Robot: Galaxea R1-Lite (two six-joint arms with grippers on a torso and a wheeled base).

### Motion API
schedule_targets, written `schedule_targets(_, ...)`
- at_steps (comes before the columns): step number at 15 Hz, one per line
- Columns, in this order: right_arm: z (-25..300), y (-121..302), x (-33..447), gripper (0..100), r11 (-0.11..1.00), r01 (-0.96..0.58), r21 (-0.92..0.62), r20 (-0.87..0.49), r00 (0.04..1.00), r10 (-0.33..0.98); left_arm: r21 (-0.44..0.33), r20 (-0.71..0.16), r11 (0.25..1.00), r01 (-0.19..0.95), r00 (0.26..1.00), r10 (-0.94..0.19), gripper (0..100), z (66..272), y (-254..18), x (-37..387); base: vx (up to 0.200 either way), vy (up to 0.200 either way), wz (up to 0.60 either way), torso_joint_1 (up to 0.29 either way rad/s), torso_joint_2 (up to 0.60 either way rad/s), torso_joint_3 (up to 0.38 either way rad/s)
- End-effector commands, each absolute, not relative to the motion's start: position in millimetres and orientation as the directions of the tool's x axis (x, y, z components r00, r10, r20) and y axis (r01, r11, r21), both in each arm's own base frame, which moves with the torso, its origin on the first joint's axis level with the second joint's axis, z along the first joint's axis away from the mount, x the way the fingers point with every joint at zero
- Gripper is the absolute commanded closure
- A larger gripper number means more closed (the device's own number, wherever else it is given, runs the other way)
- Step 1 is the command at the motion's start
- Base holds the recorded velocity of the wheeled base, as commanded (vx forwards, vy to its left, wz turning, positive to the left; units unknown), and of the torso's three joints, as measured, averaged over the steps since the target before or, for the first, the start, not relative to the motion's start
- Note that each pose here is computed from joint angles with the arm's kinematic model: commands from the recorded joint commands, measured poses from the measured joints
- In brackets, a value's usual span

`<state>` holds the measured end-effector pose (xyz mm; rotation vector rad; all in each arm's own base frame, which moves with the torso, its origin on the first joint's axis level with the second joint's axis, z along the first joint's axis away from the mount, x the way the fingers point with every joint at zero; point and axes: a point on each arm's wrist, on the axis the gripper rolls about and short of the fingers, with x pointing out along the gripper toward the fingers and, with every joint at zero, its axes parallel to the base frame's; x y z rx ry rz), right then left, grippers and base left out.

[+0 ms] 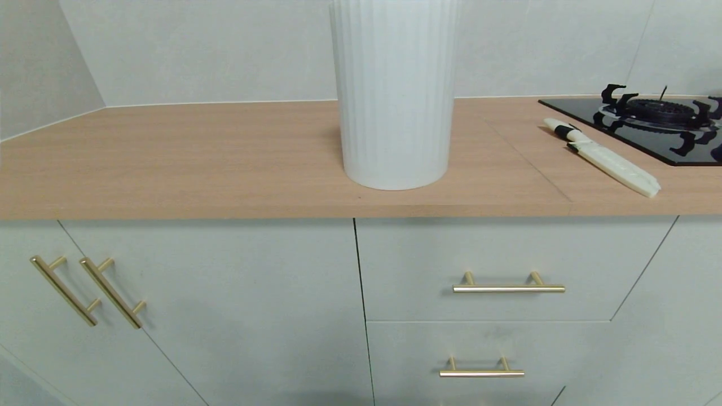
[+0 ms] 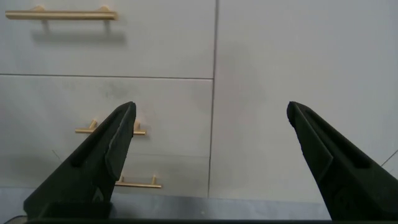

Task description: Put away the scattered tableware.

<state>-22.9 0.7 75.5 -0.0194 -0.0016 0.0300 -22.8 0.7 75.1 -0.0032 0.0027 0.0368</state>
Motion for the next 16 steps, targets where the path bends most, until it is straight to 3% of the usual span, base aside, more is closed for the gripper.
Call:
schedule_targets(1,75.5,0.7,-22.8,0,0.999,-0.031,-0.02,0.0,1.0,0.031,-0.004,-0.003,0.999,-0.038,0.999,0.038,0,75.2,0.7,-22.8,0.0,0.0,0.0,0.0,0.0,0.0)
schedule_targets(16,75.5,0.7,-22.8,0,0.999,-0.031,-0.023,0.0,1.0,0.031,-0.004,-0.003,0.999,-0.038,0.999,0.038,0,75.2,0.7,-22.8,0.0,0.0,0.0,0.001,-0.01,-0.003)
